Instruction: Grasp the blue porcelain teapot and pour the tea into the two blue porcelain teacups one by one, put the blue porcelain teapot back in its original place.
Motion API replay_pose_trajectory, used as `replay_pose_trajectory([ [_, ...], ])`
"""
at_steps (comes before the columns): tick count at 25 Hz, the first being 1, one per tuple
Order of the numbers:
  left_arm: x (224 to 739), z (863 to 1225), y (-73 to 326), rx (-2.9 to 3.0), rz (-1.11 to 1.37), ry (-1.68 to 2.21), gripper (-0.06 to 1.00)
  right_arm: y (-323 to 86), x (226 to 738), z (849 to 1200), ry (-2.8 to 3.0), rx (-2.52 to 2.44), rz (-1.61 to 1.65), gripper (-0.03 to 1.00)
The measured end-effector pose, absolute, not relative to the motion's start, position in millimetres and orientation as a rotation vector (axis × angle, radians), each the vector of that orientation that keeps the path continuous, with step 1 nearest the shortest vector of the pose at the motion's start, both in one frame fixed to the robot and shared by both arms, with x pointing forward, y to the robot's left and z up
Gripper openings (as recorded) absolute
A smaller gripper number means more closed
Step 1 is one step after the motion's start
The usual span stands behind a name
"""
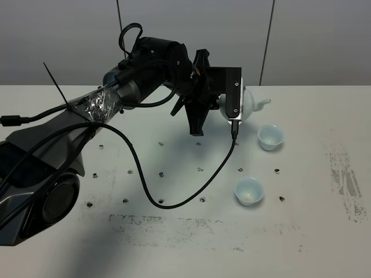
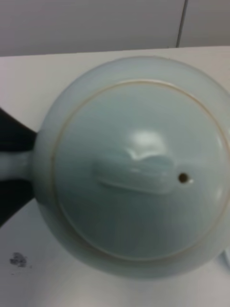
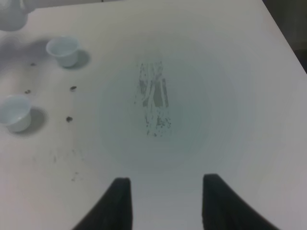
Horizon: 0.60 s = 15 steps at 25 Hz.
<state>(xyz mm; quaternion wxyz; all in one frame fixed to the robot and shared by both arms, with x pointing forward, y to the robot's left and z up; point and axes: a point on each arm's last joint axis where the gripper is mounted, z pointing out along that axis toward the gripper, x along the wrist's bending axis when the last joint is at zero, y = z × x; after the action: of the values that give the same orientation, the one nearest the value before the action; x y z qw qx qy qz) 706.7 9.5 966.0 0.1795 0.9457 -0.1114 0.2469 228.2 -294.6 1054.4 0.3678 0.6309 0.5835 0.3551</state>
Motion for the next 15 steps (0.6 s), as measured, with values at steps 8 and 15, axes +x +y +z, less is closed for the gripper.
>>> replay_pose_trajectory([
  [8, 705.9, 966.6, 9.7, 2.678, 0.707, -0.397, 0.11, -294.6, 228.2, 1054.4, 1.499, 1.62, 0.912, 0.36],
  [15, 705.7, 970.2, 10.2, 2.677, 0.741, -0.494, 0.11, -294.6, 228.2, 1054.4, 1.499, 1.62, 0.912, 0.36],
])
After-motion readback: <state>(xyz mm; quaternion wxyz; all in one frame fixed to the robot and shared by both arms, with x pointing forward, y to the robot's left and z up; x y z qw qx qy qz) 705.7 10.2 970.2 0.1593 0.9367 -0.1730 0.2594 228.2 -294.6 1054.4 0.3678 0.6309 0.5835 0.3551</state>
